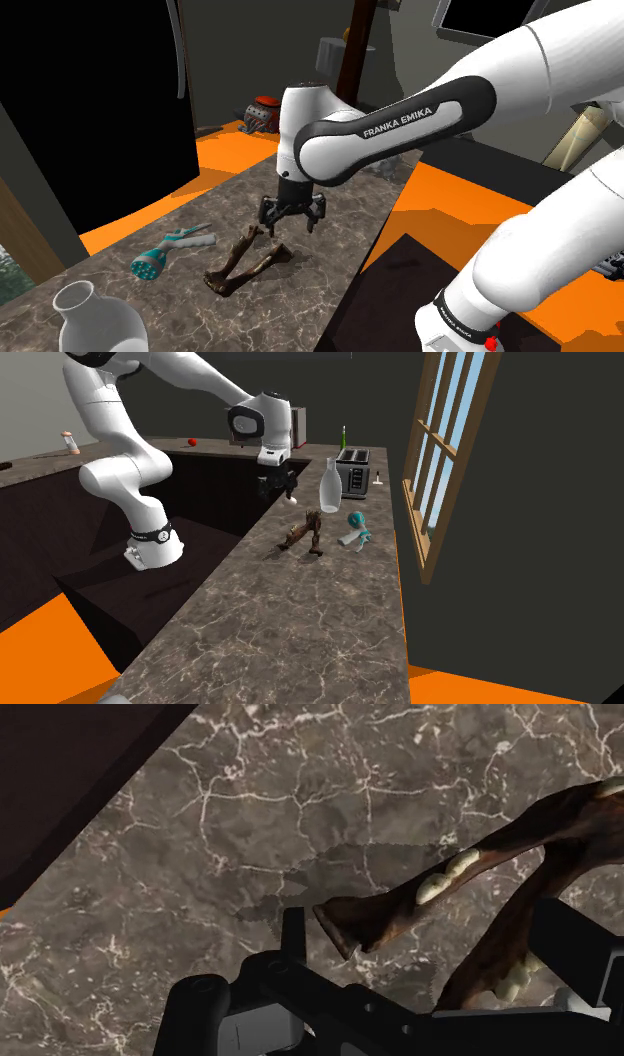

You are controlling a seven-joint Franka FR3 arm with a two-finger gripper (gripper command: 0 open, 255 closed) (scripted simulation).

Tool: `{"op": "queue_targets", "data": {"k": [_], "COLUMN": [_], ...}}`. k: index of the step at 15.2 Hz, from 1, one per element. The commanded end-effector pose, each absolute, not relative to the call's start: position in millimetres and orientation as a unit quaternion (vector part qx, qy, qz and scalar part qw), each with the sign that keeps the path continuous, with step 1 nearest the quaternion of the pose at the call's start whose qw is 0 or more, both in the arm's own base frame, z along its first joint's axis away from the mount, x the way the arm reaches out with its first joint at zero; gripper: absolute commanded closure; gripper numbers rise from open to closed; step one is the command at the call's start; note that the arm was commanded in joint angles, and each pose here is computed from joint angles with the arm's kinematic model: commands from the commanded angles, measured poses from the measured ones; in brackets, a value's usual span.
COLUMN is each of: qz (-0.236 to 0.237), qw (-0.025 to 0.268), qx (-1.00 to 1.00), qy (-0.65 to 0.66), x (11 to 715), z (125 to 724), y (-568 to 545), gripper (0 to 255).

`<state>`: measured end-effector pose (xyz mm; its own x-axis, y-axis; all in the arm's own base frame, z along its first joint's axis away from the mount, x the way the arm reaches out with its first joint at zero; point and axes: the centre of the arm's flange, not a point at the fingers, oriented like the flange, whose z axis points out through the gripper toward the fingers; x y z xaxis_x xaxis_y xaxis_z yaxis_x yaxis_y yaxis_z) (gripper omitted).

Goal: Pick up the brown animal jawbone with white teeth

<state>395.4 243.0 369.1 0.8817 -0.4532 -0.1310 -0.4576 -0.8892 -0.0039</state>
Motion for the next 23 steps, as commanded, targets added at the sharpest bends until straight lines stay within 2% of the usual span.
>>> {"op": "queue_targets", "data": {"k": [1, 13, 23], "qz": [0.064, 0.069, 0.069], "qw": [0.021, 0.032, 0.032], "qx": [-0.962, -0.904, -0.904], "qy": [0.264, 0.421, 0.421], "x": [409, 501, 501], "z": [351, 252, 212], "y": [257, 331, 331], "gripper": [0, 0, 0]}}
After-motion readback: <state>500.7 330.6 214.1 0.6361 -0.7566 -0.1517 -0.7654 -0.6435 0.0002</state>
